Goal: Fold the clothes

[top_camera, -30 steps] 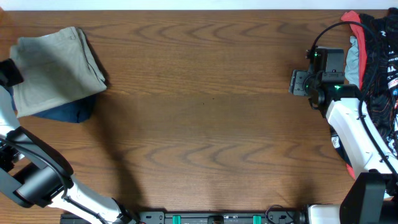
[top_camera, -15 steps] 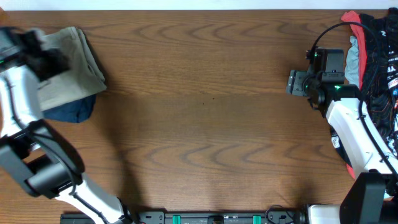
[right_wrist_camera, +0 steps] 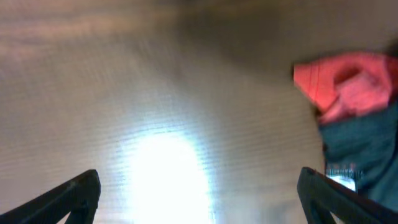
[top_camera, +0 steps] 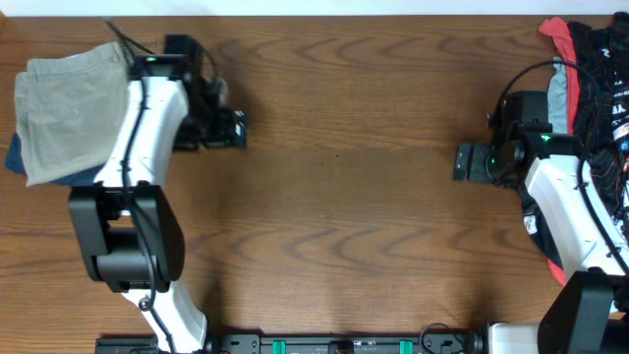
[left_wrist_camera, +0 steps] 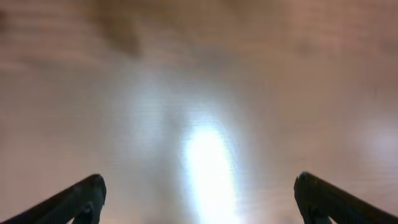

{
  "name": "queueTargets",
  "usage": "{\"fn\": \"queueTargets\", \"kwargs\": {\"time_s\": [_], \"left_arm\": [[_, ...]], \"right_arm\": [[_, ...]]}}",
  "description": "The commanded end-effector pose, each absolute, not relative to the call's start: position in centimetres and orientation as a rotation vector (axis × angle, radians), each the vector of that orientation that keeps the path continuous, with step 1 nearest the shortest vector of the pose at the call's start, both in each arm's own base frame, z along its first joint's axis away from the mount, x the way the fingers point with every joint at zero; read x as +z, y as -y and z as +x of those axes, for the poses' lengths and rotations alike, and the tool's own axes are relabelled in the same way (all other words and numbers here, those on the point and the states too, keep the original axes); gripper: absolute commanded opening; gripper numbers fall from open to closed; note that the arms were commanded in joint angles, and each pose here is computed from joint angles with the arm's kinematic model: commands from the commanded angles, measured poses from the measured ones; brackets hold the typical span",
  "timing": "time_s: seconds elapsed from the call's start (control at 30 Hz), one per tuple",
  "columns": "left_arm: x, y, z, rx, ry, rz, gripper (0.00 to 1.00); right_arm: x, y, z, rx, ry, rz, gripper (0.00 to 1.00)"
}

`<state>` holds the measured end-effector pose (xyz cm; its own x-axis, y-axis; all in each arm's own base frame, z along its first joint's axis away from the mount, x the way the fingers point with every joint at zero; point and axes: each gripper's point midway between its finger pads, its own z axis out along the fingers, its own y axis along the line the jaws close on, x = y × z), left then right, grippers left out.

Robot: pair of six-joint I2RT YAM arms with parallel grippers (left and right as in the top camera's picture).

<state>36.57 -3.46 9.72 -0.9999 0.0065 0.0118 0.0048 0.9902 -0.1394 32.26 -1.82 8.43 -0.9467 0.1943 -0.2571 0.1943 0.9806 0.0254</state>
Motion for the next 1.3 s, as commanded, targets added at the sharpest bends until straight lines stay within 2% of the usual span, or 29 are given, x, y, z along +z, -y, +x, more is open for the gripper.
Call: {"fn": "queueTargets", "kwargs": {"time_s": [0.0,0.17,0.4,0.67,0.9,1.27], "left_arm": [[10.2,3.5,34.3,0.15,3.024,0.121,0.98],[11.1,4.0,30.5,0.116,2.88,0.138,0.98],[14.4,4.1,29.9,0.041,3.035,0.155,0.98],[18.8,4.6,28.3,0.028,3.439,0.098,0.98],[20.7,4.1,25.5,0.166,3.753,0.123,0.98],[21.7,3.0,24.0,0.148,3.878,0.165,0.98]], "right_arm": [[9.2,1.3,31.7,0.043,-2.883,0.22,0.99],[9.1,-0.9,30.4,0.222,-2.937,0.169,0.99],[9.8,-1.3,29.5,0.254,-2.944,0.184,0.99],[14.7,-1.3,30.5,0.242,-2.709,0.151,0.99],[19.0,-1.3,28.9,0.214,-2.417,0.11,0.99],[19.1,-1.4,26.4,0.211,-2.372,0.103,0.99]]}}
